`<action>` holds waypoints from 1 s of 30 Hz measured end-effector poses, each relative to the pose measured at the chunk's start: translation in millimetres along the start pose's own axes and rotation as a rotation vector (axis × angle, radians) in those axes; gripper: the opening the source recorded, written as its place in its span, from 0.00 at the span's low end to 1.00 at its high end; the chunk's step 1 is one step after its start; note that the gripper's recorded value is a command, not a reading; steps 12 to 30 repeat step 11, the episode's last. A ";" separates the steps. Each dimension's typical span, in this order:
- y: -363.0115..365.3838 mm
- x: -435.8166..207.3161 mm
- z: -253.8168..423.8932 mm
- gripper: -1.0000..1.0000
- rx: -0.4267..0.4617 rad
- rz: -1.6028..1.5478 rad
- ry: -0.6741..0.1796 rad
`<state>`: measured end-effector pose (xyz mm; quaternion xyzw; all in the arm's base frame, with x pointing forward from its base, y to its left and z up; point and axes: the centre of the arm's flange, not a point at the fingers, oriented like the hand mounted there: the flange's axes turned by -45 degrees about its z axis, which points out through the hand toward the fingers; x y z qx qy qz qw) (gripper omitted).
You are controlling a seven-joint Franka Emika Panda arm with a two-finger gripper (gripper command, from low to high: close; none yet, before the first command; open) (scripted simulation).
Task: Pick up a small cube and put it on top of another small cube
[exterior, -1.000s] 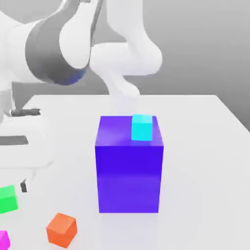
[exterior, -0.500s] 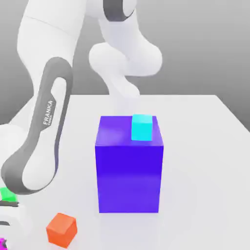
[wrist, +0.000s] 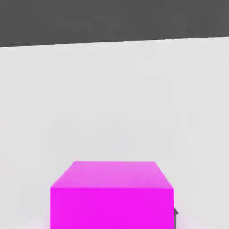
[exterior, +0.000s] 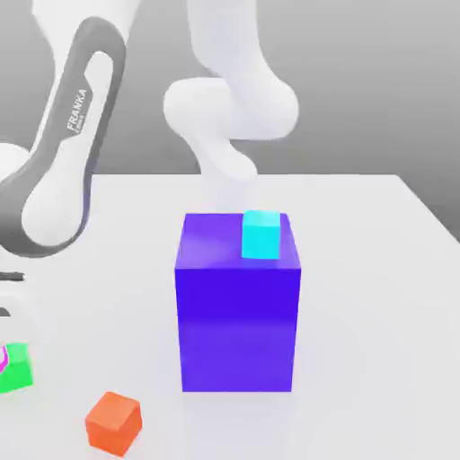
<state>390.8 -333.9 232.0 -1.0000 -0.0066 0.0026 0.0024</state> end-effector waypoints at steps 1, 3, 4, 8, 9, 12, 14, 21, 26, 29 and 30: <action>0.8 -13.2 -4.1 0.00 -0.001 -0.020 0.001; 0.9 -32.6 -4.1 0.00 -0.003 -0.054 0.004; 1.1 -35.2 4.6 0.00 -0.003 -0.061 0.005; 1.0 -38.7 49.5 1.00 -0.004 -0.065 0.004; 1.0 -38.7 49.5 1.00 -0.004 -0.065 0.004; 1.0 -38.7 49.5 1.00 -0.004 -0.065 0.004; 1.0 -38.7 49.5 1.00 -0.004 -0.065 0.004; 1.0 -38.7 49.5 1.00 -0.004 -0.065 0.004; 1.0 -38.7 49.5 1.00 -0.004 -0.065 0.004; 1.0 -38.7 49.5 1.00 -0.004 -0.065 0.004; 1.0 -38.7 49.5 1.00 -0.004 -0.065 0.004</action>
